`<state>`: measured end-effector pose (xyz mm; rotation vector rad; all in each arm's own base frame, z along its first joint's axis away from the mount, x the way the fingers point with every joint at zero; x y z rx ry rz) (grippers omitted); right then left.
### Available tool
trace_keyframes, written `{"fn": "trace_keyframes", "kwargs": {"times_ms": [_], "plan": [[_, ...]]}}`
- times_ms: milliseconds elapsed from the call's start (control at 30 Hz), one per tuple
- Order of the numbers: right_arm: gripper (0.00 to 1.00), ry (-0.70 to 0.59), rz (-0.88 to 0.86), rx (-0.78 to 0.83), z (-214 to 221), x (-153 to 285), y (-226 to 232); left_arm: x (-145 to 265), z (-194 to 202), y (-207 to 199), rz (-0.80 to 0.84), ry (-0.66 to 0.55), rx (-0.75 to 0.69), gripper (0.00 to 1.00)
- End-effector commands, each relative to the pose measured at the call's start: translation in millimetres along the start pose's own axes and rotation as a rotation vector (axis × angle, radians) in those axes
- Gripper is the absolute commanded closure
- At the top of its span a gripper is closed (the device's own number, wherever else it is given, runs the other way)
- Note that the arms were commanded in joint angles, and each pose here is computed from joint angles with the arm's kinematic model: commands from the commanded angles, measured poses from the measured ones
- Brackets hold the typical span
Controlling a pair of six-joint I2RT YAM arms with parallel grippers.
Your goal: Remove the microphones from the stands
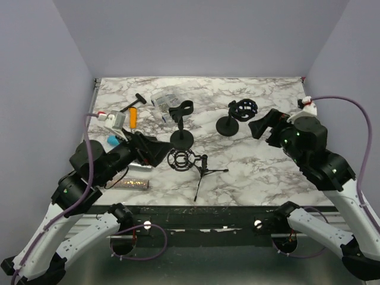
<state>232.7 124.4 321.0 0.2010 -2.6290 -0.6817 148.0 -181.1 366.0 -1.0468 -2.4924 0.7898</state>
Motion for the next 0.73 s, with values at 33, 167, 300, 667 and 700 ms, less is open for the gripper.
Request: {"fn": "trace_keyframes", "kwargs": {"times_ms": [33, 167, 300, 667, 700], "plan": [[0.0, -0.136, 0.152, 0.108, -38, 46, -33, 42, -40, 20, -0.201, -0.149, -0.208, 0.01], [0.0, -0.23, 0.148, 0.116, -71, 79, -31, 73, -70, 14, -0.238, -0.269, -0.279, 0.01], [0.0, -0.314, 0.116, 0.125, -96, 104, -26, 102, -89, 8, -0.248, -0.388, -0.313, 0.01], [0.0, -0.393, 0.108, 0.08, -111, 125, -29, 132, -104, 13, -0.295, -0.523, -0.33, 0.01], [0.0, -0.385, 0.103, 0.087, -110, 125, -29, 132, -104, 12, -0.293, -0.52, -0.331, 0.01]]}}
Point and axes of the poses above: each gripper's point midway between its finger pads, its own x axis back along the fingers, its own y axis along the line the jaws close on, z = x × y, the point moved 2 cm from there along x, back along the fingers, and after that the axes turned 2 degrees about -x, right-handed, at the moved point
